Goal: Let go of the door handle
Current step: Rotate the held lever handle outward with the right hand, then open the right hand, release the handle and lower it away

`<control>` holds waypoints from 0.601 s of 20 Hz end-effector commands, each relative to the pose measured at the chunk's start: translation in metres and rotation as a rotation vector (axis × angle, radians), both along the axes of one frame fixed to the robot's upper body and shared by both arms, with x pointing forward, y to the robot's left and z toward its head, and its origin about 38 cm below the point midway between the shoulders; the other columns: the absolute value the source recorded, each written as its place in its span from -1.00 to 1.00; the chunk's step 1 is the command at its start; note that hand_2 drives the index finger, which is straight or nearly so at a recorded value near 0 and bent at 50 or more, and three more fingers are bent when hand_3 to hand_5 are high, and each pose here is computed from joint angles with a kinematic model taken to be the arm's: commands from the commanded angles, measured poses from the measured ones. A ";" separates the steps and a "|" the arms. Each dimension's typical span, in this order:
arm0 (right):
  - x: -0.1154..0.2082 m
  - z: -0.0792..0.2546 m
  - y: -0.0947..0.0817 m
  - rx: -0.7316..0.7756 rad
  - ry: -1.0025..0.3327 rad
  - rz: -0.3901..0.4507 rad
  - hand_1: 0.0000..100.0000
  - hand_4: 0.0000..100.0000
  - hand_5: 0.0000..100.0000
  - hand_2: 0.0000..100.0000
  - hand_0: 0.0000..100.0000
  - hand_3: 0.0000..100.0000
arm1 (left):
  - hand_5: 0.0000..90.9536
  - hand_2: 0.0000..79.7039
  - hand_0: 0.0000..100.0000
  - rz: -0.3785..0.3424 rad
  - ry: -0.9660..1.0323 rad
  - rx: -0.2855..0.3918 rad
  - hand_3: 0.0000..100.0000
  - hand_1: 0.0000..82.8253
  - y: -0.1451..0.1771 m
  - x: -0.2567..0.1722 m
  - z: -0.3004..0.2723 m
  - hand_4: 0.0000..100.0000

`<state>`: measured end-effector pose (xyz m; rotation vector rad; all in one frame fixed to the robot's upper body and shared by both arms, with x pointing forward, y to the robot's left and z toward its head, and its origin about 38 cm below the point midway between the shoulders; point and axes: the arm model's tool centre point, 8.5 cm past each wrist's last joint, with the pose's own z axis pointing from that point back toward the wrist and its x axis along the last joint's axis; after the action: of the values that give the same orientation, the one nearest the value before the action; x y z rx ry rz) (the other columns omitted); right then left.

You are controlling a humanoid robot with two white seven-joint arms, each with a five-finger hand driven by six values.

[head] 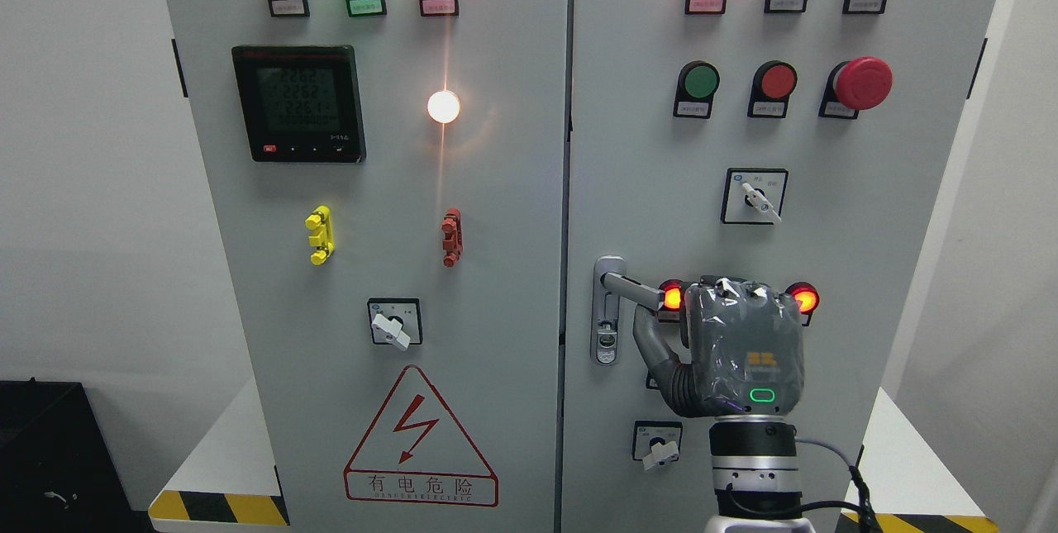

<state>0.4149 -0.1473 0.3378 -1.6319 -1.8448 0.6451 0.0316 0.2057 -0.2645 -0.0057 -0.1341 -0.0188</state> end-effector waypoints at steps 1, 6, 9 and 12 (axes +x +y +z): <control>0.000 0.001 -0.001 0.002 -0.003 -0.003 -0.09 1.00 1.00 0.98 0.04 1.00 | -1.00 -1.00 -0.76 0.002 0.017 0.000 -1.00 0.34 0.000 -0.011 0.000 -1.00; -0.002 0.003 -0.001 0.003 -0.009 -0.001 -0.09 1.00 1.00 0.97 0.04 1.00 | -1.00 -1.00 -0.76 0.002 0.016 0.000 -1.00 0.34 0.000 -0.011 0.000 -1.00; -0.002 0.001 -0.002 0.004 -0.004 -0.001 -0.10 1.00 1.00 0.97 0.05 1.00 | -1.00 -1.00 -0.76 0.002 0.017 0.000 -1.00 0.34 0.000 -0.011 0.000 -1.00; -0.004 0.000 -0.001 0.003 -0.004 0.002 -0.10 1.00 1.00 0.97 0.06 1.00 | -1.00 -1.00 -0.76 0.001 0.016 0.000 -1.00 0.34 0.000 -0.011 0.000 -1.00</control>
<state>0.4134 -0.1482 0.3382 -1.6319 -1.8472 0.6409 0.0315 0.2057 -0.2645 -0.0057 -0.1340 -0.0185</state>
